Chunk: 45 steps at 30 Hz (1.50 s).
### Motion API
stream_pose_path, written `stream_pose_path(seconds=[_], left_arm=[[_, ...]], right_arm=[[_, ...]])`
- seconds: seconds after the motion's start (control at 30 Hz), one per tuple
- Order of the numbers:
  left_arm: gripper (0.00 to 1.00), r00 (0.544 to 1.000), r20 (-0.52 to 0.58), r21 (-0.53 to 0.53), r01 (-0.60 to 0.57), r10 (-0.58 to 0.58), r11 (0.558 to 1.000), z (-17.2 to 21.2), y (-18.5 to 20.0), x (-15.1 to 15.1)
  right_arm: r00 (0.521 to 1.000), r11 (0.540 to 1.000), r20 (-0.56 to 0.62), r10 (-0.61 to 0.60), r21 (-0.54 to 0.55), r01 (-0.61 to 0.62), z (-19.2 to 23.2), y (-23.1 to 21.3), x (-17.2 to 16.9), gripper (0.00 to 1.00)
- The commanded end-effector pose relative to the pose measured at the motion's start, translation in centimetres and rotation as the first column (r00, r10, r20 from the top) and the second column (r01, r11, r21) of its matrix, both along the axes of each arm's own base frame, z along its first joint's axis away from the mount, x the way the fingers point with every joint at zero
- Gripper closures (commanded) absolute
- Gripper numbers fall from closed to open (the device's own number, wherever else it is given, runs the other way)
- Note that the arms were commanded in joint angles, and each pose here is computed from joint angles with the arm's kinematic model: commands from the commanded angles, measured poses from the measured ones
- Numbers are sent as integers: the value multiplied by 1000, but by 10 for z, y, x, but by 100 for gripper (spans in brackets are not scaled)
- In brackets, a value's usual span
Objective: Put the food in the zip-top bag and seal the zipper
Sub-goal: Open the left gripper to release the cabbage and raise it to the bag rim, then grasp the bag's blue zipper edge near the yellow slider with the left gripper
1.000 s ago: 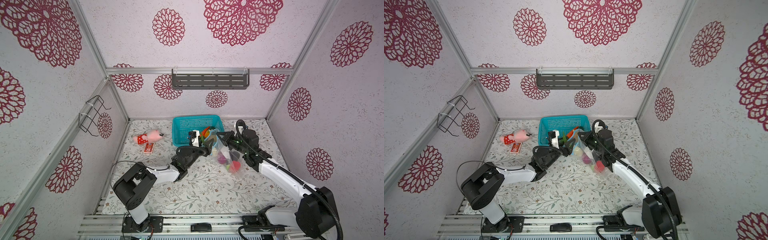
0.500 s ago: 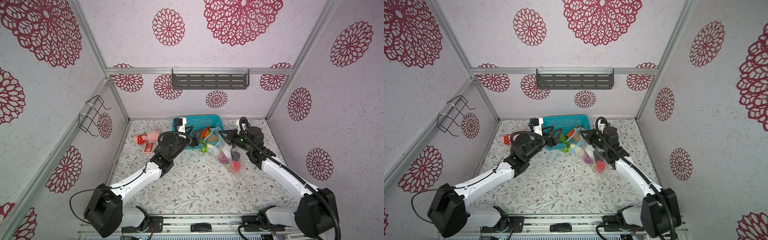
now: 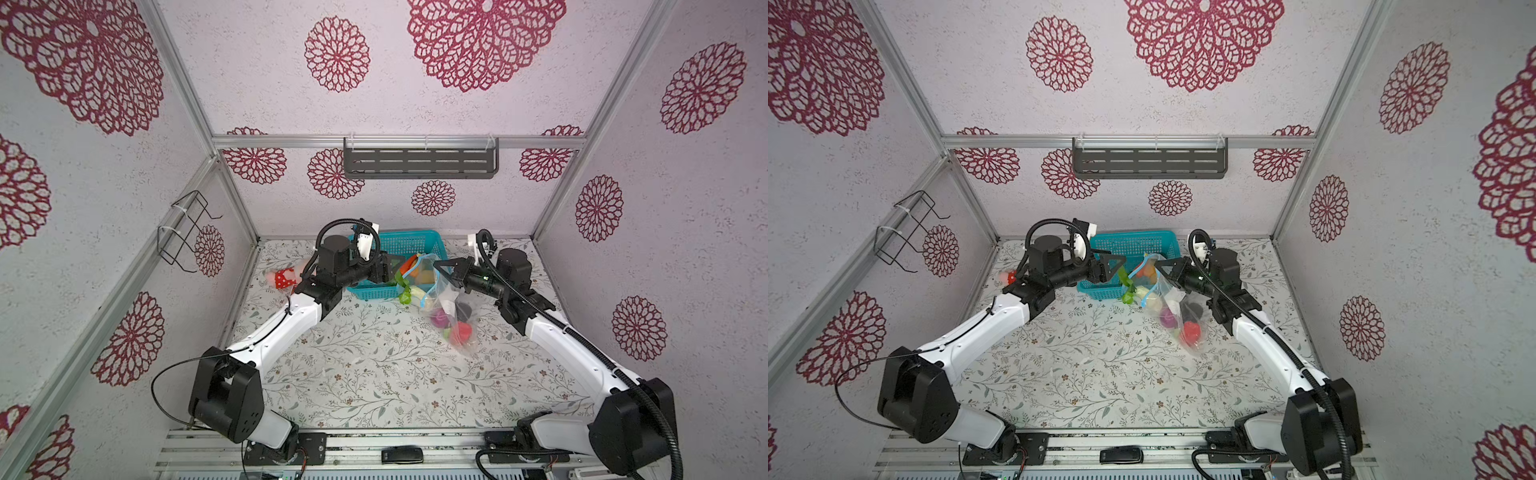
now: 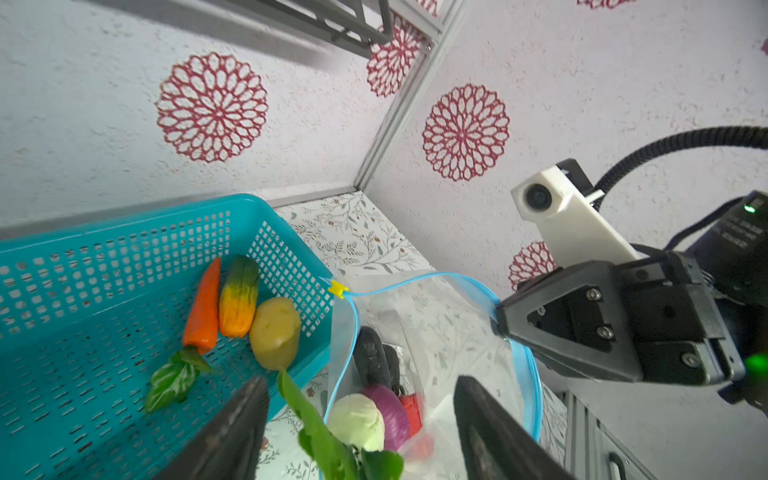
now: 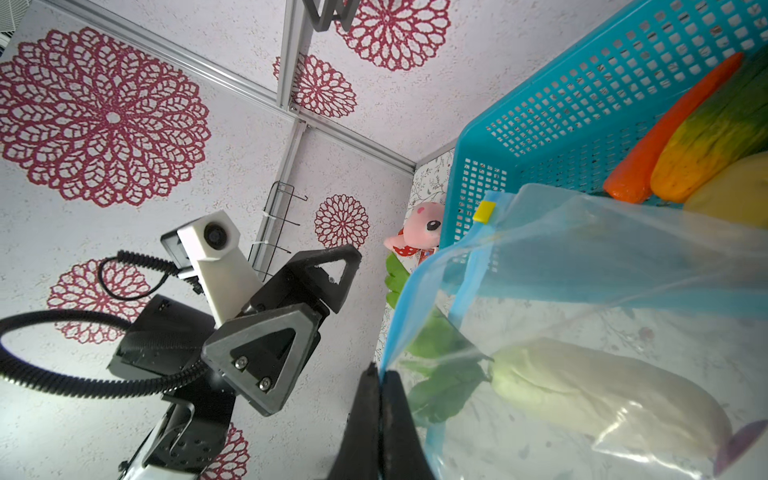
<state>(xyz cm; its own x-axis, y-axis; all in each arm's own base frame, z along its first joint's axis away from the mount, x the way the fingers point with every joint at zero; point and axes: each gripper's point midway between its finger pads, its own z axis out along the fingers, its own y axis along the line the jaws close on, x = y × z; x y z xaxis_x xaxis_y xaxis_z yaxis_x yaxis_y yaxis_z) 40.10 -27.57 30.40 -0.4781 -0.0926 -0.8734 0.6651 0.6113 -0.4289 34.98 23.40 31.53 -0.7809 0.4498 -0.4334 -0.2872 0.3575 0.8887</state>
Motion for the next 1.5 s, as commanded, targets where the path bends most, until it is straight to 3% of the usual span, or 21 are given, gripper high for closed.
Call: stream_pose_path(seconds=[0.0,0.1,0.27,0.5,0.73,1.03,1.3,1.47], left_arm=[[28,996,-40,73,80,-77,994,-6,4,0],[28,988,-43,112,151,-147,982,-5,-1,-2],[35,948,-175,150,293,-267,944,-20,-20,-12],[41,920,-245,202,357,-306,912,-31,-39,-15],[37,915,-217,216,384,-339,898,-27,-51,-25],[58,923,-236,235,359,-305,903,-29,-51,-16],[60,938,-209,229,321,-276,919,-18,-53,-7],[60,936,-269,289,304,-228,908,-33,-50,-2]], right_arm=[[992,999,116,39,19,-41,33,-1,-14,100],[991,999,128,44,20,-47,35,-3,-19,100],[988,999,149,46,21,-50,41,-6,-24,100],[984,998,169,52,22,-57,48,-9,-32,100],[983,999,178,38,20,-42,51,-15,-37,100],[982,999,184,36,25,-41,52,-17,-41,100],[983,999,182,34,27,-39,51,-18,-43,100],[982,999,184,34,26,-39,51,-18,-43,100]])
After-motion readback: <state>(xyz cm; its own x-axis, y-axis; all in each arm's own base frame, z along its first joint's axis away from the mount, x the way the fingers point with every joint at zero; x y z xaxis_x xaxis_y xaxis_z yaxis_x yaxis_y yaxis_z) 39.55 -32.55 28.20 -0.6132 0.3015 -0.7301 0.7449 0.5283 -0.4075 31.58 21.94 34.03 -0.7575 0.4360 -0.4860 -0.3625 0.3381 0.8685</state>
